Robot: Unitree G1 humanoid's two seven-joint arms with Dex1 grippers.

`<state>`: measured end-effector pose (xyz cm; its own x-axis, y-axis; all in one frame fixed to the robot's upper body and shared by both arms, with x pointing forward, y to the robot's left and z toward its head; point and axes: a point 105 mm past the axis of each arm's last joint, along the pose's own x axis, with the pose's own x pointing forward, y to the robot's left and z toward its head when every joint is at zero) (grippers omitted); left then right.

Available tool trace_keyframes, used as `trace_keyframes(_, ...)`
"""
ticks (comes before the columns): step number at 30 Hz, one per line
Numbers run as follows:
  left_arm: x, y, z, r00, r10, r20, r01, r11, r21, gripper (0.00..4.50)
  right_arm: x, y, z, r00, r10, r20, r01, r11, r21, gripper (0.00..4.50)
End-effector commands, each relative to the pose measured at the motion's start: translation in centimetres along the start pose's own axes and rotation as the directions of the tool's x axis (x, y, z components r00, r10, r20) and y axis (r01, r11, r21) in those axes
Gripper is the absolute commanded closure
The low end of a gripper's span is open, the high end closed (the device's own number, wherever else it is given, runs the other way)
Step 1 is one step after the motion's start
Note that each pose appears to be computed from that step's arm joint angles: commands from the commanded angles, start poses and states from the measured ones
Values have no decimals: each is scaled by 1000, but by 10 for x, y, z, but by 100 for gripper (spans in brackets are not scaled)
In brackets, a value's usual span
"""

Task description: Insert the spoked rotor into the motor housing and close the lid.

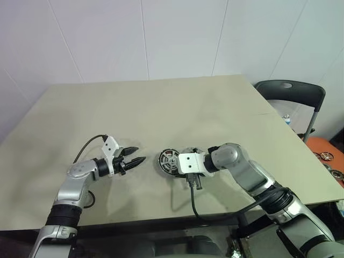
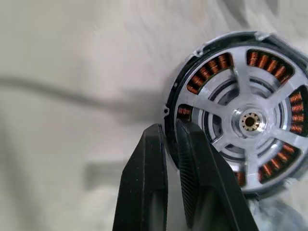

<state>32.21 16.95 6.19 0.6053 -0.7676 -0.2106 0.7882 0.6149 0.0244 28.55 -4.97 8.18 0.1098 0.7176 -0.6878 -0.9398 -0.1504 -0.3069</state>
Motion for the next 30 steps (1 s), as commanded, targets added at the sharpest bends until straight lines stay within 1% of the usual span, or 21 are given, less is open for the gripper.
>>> trace_keyframes(1,3,2,11,1000,0,24,-1,999,42,173,-23,-4,36,993,21,112,-15,998,-60,444)
trace_keyframes(3,4,2,11,1000,1,25,-2,999,43,173,-22,-6,34,994,16,110,-12,999,-37,444)
trace_keyframes(9,7,3,11,1000,11,24,-12,999,52,173,-3,-7,12,999,-15,36,14,1000,27,444)
trace_keyframes(11,7,3,10,1000,15,21,-16,998,54,173,3,-7,7,999,-17,34,15,999,52,373)
trace_keyframes(13,6,4,10,1000,18,18,-19,998,55,173,6,-5,4,999,-11,34,9,998,64,320)
trace_keyframes(15,6,5,9,1000,24,16,-24,998,57,173,6,-4,4,999,-7,42,4,997,71,251)
trace_keyframes(16,5,5,9,1000,27,14,-27,998,58,173,7,-4,7,998,-8,64,3,997,81,214)
trace_keyframes(17,5,6,8,1000,29,11,-29,998,57,173,7,-6,13,993,-19,116,7,994,107,184)
trace_keyframes(20,5,5,7,1000,30,9,-30,998,56,173,1,-18,28,967,-84,241,33,978,207,184)
trace_keyframes(23,5,4,7,1000,30,10,-30,998,54,173,-13,-37,40,917,-192,349,60,933,355,184)
trace_keyframes(25,5,3,6,1000,30,10,-30,998,51,173,-28,-42,42,885,-230,404,28,894,447,184)
trace_keyframes(27,5,3,6,999,30,11,-30,998,48,173,-48,-42,44,834,-257,489,-88,811,578,184)
trace_keyframes(28,5,3,6,1000,29,11,-30,999,45,173,-55,-37,41,815,-255,520,-178,744,644,184)
trace_keyframes(29,6,2,5,1000,28,11,-28,999,43,173,-60,-30,36,808,-246,535,-250,680,690,184)
trace_keyframes(30,6,1,4,1000,27,10,-27,999,41,173,-62,-25,33,807,-240,540,-290,635,716,184)
